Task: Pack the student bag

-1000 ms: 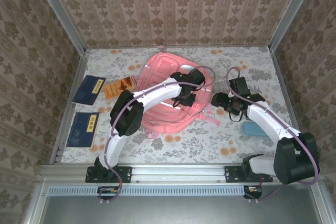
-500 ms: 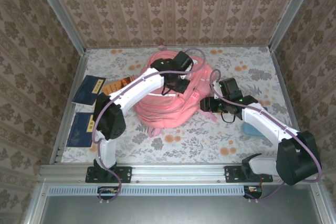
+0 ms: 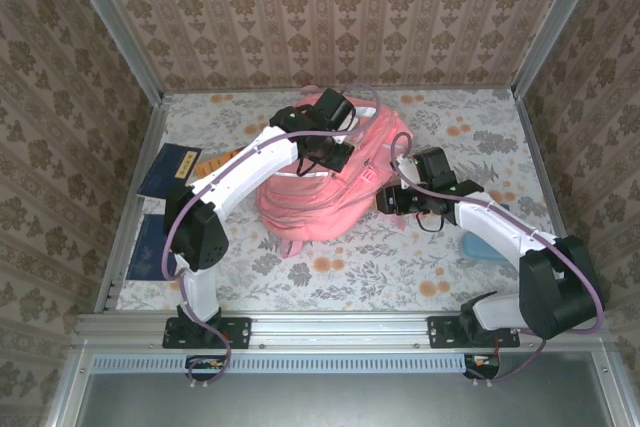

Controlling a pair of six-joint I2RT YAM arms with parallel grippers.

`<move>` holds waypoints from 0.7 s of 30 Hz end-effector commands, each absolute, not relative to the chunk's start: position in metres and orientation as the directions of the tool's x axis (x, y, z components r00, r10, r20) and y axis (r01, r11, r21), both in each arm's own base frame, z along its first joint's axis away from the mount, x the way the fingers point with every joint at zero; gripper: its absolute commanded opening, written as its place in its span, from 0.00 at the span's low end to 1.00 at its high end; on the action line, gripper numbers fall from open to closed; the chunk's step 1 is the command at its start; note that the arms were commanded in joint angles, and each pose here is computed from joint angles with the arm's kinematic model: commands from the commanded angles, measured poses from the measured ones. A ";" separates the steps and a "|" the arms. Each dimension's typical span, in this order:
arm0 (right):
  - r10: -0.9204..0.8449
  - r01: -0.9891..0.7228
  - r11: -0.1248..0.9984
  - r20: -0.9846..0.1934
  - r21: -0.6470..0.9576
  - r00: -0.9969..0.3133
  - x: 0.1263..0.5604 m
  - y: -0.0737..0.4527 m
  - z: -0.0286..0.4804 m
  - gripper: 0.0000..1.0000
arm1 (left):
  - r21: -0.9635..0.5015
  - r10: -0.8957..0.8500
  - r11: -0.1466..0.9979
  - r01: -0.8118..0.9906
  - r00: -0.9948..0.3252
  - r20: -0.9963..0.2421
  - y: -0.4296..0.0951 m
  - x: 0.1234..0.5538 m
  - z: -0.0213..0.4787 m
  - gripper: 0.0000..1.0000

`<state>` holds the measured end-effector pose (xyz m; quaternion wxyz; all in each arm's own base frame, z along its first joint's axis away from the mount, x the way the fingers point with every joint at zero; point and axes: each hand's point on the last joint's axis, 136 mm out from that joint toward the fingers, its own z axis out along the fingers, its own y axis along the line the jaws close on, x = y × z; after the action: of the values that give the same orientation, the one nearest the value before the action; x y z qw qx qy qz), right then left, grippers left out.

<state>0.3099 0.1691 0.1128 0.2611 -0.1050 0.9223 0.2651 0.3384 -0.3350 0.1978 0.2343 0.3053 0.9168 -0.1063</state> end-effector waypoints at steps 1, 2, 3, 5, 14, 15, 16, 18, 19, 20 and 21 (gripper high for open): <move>-0.068 -0.402 0.809 -0.612 0.429 -0.788 0.319 0.170 0.144 0.49 | -0.042 0.482 0.766 0.642 -0.617 -0.622 -0.334 0.349 0.244 0.00; -0.066 -0.406 0.806 -0.614 0.432 -0.786 0.319 0.169 0.146 0.52 | -0.044 0.480 0.766 0.642 -0.616 -0.625 -0.333 0.350 0.245 0.00; -0.067 -0.409 0.802 -0.615 0.435 -0.786 0.317 0.170 0.147 0.55 | -0.046 0.478 0.766 0.642 -0.616 -0.626 -0.333 0.351 0.246 0.00; -0.071 -0.428 0.782 -0.617 0.453 -0.784 0.314 0.174 0.151 0.57 | -0.052 0.472 0.766 0.641 -0.615 -0.632 -0.331 0.354 0.248 0.00; -0.035 -0.422 0.761 -0.617 0.494 -0.786 0.321 0.181 0.163 0.59 | -0.044 0.468 0.742 0.669 -0.564 -0.681 -0.327 0.357 0.264 0.00; -0.033 -0.428 0.754 -0.621 0.499 -0.783 0.321 0.182 0.166 0.59 | -0.043 0.465 0.740 0.671 -0.557 -0.689 -0.326 0.358 0.266 0.00; -0.032 -0.436 0.743 -0.623 0.508 -0.781 0.320 0.184 0.168 0.59 | -0.044 0.460 0.738 0.673 -0.551 -0.696 -0.325 0.359 0.268 0.00; -0.036 -0.455 0.720 -0.626 0.525 -0.779 0.319 0.189 0.173 0.56 | -0.051 0.457 0.734 0.677 -0.548 -0.700 -0.324 0.359 0.269 0.00; -0.039 -0.463 0.708 -0.625 0.533 -0.780 0.317 0.191 0.173 0.53 | -0.054 0.454 0.734 0.677 -0.548 -0.702 -0.323 0.359 0.270 0.00; -0.043 -0.471 0.698 -0.626 0.539 -0.779 0.317 0.193 0.175 0.51 | -0.056 0.453 0.734 0.677 -0.550 -0.702 -0.322 0.359 0.270 0.00; -0.045 -0.472 0.697 -0.625 0.539 -0.780 0.317 0.193 0.174 0.49 | -0.058 0.453 0.733 0.677 -0.550 -0.702 -0.322 0.359 0.269 0.00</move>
<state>0.3150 0.1832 0.1563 0.2886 -0.1311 0.8890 0.3304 0.3488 -0.3144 0.2162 0.2609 0.3176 0.9024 -0.1294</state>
